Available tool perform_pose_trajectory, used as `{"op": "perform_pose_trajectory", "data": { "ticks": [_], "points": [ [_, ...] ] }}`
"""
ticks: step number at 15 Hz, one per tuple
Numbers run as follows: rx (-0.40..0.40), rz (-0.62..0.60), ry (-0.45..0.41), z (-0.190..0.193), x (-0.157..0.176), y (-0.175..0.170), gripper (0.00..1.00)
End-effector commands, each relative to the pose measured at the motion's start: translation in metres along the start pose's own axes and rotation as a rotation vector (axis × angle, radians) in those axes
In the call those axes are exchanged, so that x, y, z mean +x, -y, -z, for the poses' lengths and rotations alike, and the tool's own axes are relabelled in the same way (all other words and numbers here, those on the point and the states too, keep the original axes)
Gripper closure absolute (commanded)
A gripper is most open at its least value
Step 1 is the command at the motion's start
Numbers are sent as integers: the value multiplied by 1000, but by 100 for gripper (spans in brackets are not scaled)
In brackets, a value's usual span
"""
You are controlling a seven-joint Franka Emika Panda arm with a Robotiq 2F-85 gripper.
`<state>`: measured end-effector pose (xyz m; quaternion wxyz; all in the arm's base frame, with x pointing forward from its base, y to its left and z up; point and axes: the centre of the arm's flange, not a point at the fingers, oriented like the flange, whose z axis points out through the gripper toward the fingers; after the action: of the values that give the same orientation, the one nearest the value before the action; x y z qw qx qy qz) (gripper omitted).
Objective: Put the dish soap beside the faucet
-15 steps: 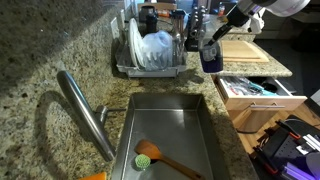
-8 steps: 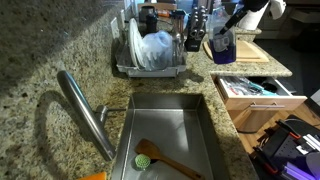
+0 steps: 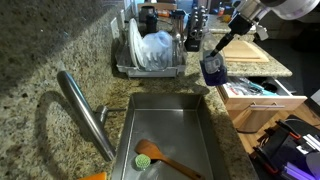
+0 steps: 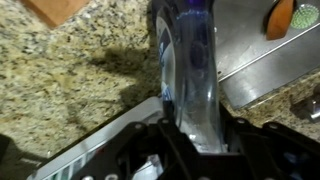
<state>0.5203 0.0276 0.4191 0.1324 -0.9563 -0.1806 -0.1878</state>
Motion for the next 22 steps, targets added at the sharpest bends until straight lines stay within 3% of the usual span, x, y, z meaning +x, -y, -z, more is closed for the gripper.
{"op": "perform_pose_trajectory", "data": {
  "ticks": [1, 4, 9, 13, 17, 18, 22],
  "points": [
    [107, 57, 32, -30, 4, 14, 83],
    [107, 144, 70, -52, 9, 38, 83],
    [77, 408, 12, -76, 27, 99, 83],
    [73, 541, -131, -86, 47, 143, 83],
    [69, 539, -321, -80, 67, 165, 83],
    [70, 518, -216, -84, 52, 167, 58],
    [66, 521, -267, -81, 63, 171, 58]
  ]
}}
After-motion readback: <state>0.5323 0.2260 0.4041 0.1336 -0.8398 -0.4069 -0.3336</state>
